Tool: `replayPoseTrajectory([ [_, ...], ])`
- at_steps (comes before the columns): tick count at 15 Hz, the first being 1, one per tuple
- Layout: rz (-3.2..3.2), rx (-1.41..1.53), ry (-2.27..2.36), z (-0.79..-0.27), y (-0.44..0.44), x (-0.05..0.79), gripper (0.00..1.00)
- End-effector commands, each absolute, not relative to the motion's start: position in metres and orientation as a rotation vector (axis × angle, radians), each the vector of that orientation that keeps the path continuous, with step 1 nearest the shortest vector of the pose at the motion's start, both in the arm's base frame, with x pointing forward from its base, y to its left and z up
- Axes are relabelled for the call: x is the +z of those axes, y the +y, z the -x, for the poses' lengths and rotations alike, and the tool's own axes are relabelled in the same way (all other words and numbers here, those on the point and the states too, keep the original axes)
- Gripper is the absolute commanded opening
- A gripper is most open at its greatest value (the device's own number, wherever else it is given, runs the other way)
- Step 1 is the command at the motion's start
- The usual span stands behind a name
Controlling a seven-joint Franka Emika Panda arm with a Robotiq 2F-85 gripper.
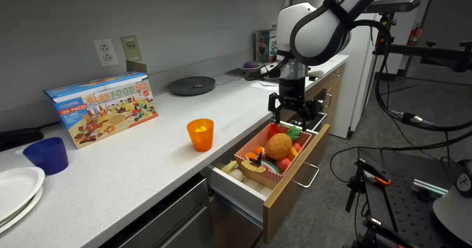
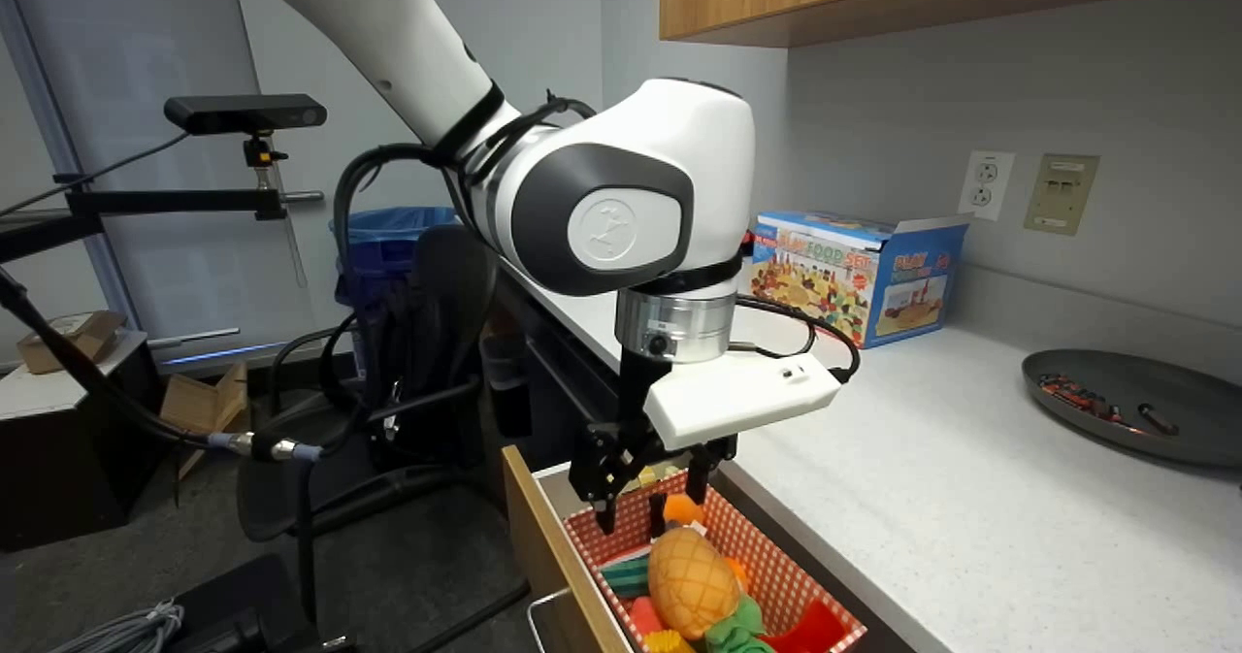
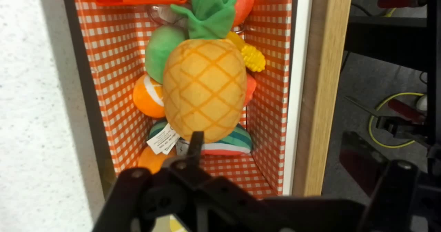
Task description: Pick up the plush toy from the drawer and put it on the counter, then close the drawer
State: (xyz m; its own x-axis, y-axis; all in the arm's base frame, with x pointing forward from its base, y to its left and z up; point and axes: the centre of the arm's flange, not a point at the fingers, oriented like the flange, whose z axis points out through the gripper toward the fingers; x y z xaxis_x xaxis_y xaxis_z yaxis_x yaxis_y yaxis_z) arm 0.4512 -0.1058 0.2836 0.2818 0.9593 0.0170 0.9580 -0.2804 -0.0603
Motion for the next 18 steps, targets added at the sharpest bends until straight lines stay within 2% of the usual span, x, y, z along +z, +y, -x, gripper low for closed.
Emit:
replayPoseTrajectory([
  [1,2.339,0.008,-1.975,-0.450,-0.110,0.284,1.00],
  [12,1.629,-0.054,-2.543,-0.449,-0.137,0.276,1.00],
  [15,1.422,-0.073,-2.621,-0.456,-0.138,0.275,1.00],
  [18,1.480,-0.050,-2.617,-0.447,-0.129,0.274,1.00],
])
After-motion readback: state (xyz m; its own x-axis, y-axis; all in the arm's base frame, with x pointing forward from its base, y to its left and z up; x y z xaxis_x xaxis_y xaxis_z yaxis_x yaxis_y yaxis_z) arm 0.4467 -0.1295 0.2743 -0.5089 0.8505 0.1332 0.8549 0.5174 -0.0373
